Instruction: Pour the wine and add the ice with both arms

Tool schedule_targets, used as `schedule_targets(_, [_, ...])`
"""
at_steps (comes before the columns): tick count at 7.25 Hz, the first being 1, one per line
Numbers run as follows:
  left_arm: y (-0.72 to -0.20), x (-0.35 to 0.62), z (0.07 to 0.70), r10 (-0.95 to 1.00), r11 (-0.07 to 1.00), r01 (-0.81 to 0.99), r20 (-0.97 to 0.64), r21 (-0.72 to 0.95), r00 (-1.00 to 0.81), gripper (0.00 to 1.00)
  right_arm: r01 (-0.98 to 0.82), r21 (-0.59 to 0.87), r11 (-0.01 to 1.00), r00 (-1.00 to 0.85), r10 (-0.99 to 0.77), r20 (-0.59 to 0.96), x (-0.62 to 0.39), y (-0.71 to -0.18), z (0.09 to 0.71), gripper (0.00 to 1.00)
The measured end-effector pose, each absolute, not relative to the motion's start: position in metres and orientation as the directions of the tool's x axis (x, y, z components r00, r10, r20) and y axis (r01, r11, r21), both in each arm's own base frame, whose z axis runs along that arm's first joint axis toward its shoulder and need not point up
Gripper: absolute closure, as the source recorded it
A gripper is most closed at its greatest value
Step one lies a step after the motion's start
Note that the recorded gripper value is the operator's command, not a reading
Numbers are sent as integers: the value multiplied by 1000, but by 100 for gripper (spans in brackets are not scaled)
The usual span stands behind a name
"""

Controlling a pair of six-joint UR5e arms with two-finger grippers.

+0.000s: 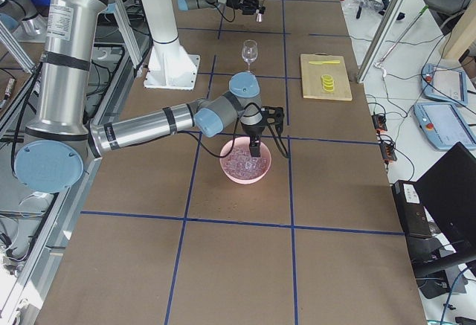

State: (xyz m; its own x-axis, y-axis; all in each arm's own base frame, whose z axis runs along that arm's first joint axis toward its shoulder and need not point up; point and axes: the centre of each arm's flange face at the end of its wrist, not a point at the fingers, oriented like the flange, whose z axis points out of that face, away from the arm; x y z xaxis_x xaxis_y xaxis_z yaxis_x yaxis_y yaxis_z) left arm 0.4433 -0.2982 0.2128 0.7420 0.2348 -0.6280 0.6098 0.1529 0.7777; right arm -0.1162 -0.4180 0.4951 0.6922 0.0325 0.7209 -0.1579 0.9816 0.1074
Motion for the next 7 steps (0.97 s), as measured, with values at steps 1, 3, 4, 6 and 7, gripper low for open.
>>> schedule_targets(1, [-292, 451, 207, 255, 150, 579, -597, 802, 761, 100, -145, 104, 984, 702, 28, 711, -120, -412, 502, 0])
schedule_targets(3, [-278, 475, 201, 298, 132, 475, -492, 870, 818, 100, -132, 95, 987, 711, 27, 703, -122, -405, 510, 0])
schedule_targets(4, [-273, 485, 201, 318, 114, 403, -417, 908, 851, 100, -130, 91, 987, 713, 29, 700, -121, -403, 513, 0])
schedule_targets(6, [-269, 495, 202, 337, 68, 263, -270, 962, 902, 100, -128, 87, 988, 715, 31, 698, -121, -401, 515, 0])
schedule_targets(7, [-269, 502, 204, 341, 53, 208, -213, 977, 916, 100, -128, 87, 988, 715, 31, 698, -120, -401, 515, 0])
